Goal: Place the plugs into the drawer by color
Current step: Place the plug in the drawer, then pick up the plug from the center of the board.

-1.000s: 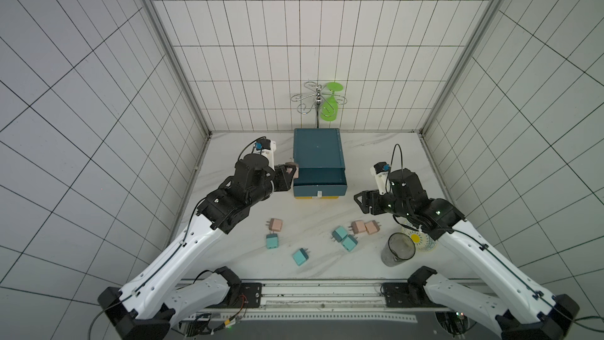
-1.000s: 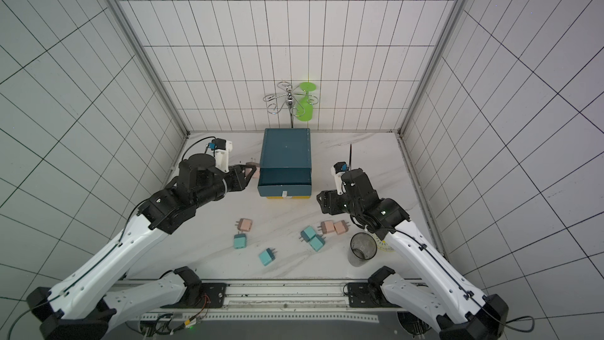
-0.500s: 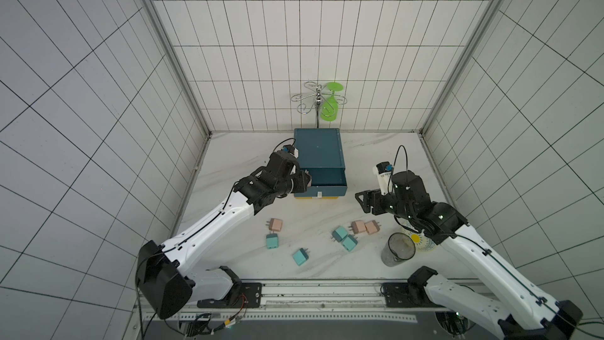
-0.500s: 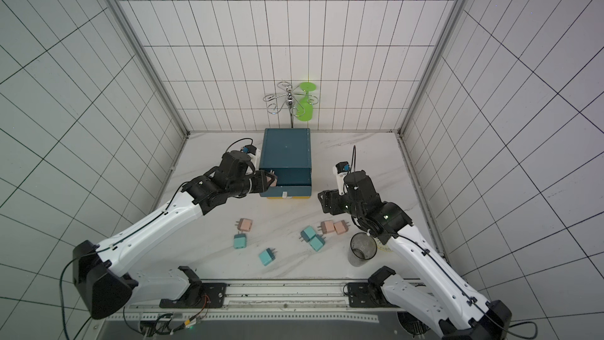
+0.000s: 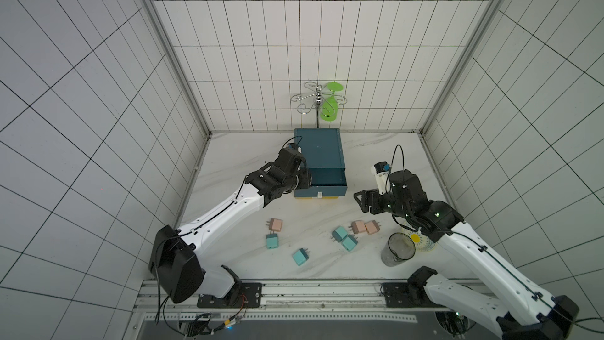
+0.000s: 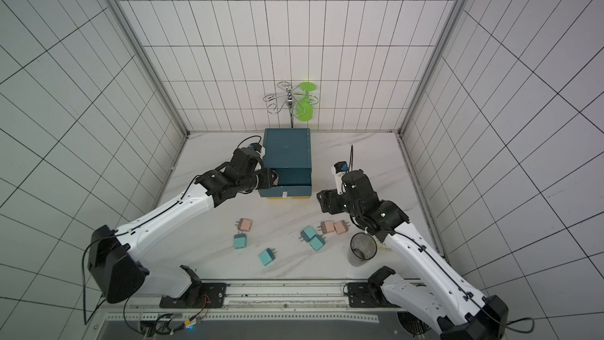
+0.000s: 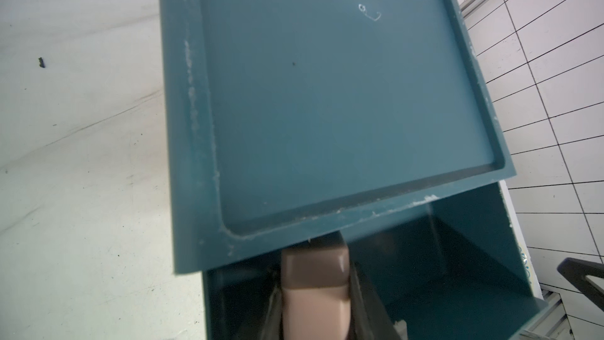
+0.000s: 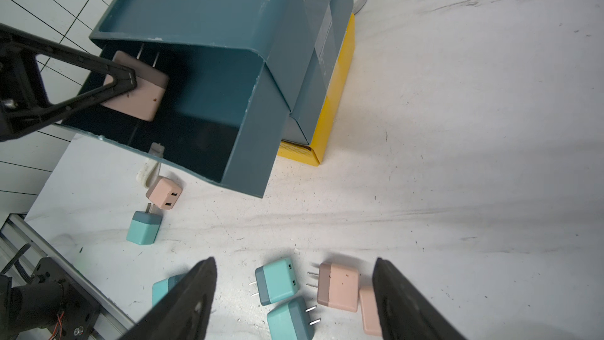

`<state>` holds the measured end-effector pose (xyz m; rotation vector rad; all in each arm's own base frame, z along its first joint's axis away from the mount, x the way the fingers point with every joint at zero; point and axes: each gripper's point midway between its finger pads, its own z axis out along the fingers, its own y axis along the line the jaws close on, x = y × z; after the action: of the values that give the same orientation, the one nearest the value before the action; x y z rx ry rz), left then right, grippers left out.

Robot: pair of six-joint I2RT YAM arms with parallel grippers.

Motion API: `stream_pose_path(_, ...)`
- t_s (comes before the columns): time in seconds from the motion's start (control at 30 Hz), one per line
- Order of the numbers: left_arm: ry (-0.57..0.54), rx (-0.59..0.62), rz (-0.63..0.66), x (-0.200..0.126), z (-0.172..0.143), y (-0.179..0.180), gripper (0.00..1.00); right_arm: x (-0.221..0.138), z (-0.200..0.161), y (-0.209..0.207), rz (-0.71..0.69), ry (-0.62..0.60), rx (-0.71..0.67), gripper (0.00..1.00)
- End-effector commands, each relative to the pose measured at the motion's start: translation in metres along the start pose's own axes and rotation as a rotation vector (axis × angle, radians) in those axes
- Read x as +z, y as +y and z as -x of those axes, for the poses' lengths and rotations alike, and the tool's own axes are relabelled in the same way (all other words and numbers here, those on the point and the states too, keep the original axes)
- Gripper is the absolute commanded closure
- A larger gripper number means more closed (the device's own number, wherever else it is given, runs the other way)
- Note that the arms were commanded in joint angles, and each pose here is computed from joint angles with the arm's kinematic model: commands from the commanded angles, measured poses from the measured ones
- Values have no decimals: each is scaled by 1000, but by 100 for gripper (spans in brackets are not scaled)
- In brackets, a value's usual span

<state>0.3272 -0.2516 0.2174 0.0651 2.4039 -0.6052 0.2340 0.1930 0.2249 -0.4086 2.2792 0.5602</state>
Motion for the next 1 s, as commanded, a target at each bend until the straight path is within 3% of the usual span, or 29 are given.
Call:
stream_pose_path(0.0, 34, 20, 44, 5, -8, 7, 64, 4, -6, -4, -6, 6, -6, 21)
stream_pose_path(0.03, 32, 20, 46, 5, -7, 7, 60, 3, -6, -4, -9, 4, -5, 20)
stream_pose_path(0.33, -13, 14, -6, -11, 6, -6, 59, 6, -7, -4, -5, 15, -7, 20)
stream_pose_path(0.43, -79, 17, -55, -35, 18, -15, 54, 5, -9, -2, 4, 22, -9, 20)
stream_pose_path(0.53, -212, 4, -150, -77, 26, -21, 44, -1, -15, 12, 77, 44, -39, 24)
stream_pose_path(0.7, -355, -30, -181, -115, 7, 9, 34, -13, -23, 64, 185, 30, -218, 24)
stream_pose_path(0.87, -498, -92, -184, -131, -1, 40, 22, 20, -58, 130, 261, 189, -446, 23)
stream_pose_path(0.97, -544, -114, -181, -146, 1, 53, 22, 45, -80, 171, 318, 260, -574, 23)
